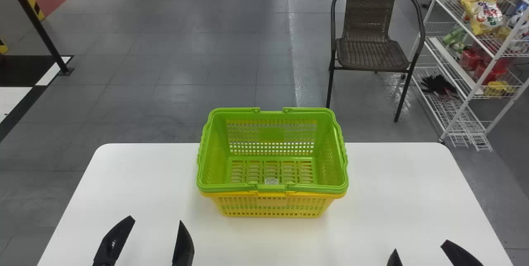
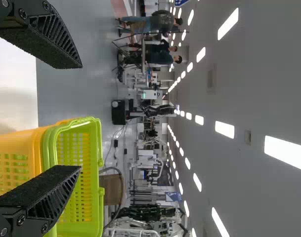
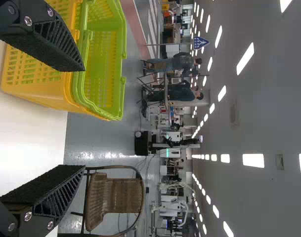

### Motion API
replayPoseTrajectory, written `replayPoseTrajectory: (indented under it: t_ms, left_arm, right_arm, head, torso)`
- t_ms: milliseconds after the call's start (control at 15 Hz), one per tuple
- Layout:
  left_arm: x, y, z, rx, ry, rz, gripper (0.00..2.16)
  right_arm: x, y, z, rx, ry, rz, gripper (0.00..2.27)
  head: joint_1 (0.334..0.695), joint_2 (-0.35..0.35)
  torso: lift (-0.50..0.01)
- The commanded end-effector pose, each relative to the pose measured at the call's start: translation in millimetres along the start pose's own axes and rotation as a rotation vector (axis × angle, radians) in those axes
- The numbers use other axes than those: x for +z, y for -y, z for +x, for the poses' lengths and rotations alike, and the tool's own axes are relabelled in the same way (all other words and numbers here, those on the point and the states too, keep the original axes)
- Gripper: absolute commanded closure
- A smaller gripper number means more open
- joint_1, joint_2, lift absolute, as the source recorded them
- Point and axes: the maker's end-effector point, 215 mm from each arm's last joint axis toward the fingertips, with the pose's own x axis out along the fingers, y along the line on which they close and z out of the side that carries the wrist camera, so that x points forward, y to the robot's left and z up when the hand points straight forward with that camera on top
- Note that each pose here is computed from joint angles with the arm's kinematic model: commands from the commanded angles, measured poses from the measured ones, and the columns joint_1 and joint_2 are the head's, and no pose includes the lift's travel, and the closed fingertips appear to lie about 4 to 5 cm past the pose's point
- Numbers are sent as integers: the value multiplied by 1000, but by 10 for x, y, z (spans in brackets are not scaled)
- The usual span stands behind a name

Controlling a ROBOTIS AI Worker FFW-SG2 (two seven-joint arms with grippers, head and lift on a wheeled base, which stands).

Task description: Grasp handle with right gripper to insert into left gripper then lift and swing left to center

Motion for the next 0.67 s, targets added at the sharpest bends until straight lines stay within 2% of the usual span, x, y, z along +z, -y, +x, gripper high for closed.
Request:
replayPoseTrajectory:
  t_ms: [0, 267, 600]
  left_arm:
    - [42, -22, 183, -3, -30, 5, 76]
    - [34, -86, 579, -18, -118, 15, 76]
    - [181, -225, 1027, -47, -199, -14, 76]
  right_arm:
    - [-1, -1, -4, 0, -1, 0, 120]
    - [2, 7, -8, -1, 1, -1, 120]
    - [-6, 12, -23, -4, 0, -1, 120]
  head:
    - [695, 32]
    - [695, 32]
    - [695, 40]
  torso:
    - [0]
    - [0]
    - [0]
